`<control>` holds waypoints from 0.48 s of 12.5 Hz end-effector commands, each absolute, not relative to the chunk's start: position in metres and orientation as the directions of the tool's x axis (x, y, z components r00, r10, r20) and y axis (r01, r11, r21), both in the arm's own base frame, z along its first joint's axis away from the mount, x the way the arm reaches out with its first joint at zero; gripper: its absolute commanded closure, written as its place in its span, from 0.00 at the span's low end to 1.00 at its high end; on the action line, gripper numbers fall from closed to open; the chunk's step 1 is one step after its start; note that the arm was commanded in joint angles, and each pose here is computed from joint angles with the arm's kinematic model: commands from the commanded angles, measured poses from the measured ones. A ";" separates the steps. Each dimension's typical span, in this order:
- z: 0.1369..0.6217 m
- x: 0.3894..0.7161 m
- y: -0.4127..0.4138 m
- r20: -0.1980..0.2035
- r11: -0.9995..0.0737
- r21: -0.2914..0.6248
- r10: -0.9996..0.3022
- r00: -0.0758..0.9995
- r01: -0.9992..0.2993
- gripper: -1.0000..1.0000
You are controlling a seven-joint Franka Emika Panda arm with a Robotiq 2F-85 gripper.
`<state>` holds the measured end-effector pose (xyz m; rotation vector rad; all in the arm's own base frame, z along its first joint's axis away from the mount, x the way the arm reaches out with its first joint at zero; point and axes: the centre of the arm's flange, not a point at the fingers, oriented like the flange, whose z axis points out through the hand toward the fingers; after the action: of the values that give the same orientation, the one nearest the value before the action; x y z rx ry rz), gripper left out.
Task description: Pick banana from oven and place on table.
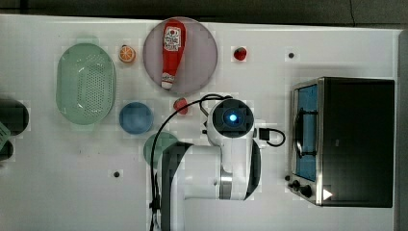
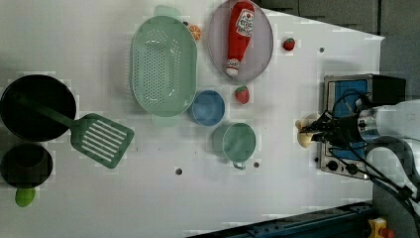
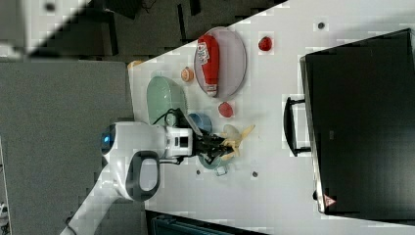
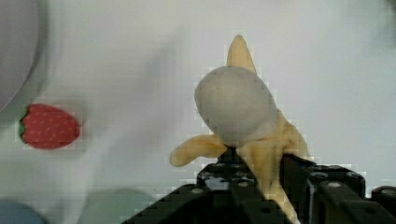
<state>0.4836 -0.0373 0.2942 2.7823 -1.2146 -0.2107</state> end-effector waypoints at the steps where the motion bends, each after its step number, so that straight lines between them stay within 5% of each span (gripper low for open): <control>1: 0.299 0.493 -0.035 -0.040 -0.652 0.091 -0.758 0.651 -0.753 0.53; 4: 0.296 0.492 -0.035 -0.042 -0.650 0.094 -0.759 0.650 -0.754 0.19; 6: 0.321 0.502 -0.036 -0.007 -0.648 0.046 -0.761 0.648 -0.760 0.00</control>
<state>0.4803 -0.0317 0.2751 2.7919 -1.2080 -0.1942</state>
